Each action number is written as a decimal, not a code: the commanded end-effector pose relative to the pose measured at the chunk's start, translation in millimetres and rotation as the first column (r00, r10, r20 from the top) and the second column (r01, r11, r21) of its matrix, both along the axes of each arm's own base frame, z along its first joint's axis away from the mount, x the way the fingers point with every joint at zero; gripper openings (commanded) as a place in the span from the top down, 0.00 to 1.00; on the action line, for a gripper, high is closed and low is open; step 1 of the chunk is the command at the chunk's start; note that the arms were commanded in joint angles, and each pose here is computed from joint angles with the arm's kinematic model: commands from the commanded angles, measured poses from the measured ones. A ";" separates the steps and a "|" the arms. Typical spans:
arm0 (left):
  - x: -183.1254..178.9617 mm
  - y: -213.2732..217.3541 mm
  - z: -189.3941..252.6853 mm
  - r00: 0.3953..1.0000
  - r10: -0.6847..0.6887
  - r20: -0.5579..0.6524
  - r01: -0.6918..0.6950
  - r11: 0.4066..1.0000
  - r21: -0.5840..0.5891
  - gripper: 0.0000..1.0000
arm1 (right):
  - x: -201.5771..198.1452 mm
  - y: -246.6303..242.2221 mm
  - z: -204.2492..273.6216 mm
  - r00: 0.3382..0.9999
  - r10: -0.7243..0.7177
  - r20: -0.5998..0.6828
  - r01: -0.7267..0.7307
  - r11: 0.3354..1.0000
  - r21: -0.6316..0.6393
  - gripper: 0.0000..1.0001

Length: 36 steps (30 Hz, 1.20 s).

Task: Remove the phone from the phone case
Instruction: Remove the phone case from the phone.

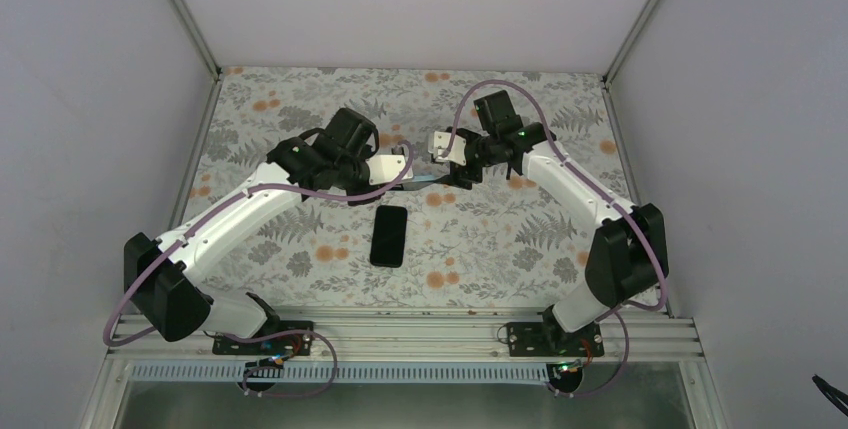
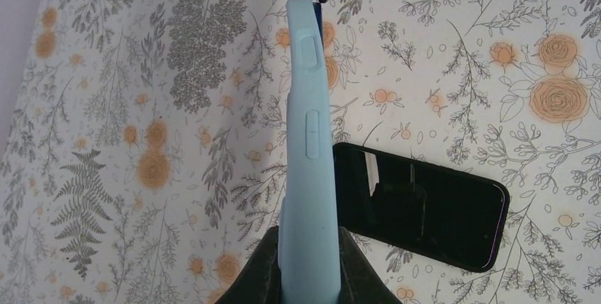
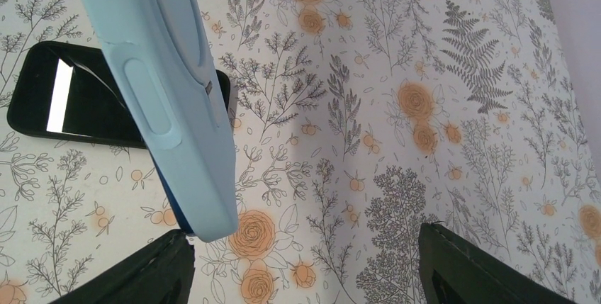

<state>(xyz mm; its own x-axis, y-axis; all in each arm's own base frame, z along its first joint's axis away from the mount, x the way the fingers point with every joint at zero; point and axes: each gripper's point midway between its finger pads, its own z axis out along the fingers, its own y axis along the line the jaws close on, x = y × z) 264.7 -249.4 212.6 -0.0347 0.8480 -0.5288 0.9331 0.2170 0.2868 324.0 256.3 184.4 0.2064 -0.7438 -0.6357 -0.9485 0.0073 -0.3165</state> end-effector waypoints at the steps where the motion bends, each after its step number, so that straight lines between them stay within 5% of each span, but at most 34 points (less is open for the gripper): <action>1: 2.5 -5.8 24.3 0.998 -0.017 0.066 0.021 0.998 -0.061 0.98 | 3.2 4.0 5.2 1.000 0.017 0.006 -0.017 1.000 0.014 0.21; 36: -11.2 -7.8 9.8 0.999 -0.053 0.003 0.053 0.996 -0.075 0.98 | 31.7 16.0 20.3 0.998 -0.019 0.063 0.015 0.998 0.056 0.21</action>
<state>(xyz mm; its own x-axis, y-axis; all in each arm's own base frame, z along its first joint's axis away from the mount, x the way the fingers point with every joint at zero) 265.8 -245.2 214.6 -0.0389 0.8430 -0.5365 0.9270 0.2308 0.2955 342.3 260.5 174.0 0.1891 -0.7616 -0.6198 -0.9486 0.0215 -0.3158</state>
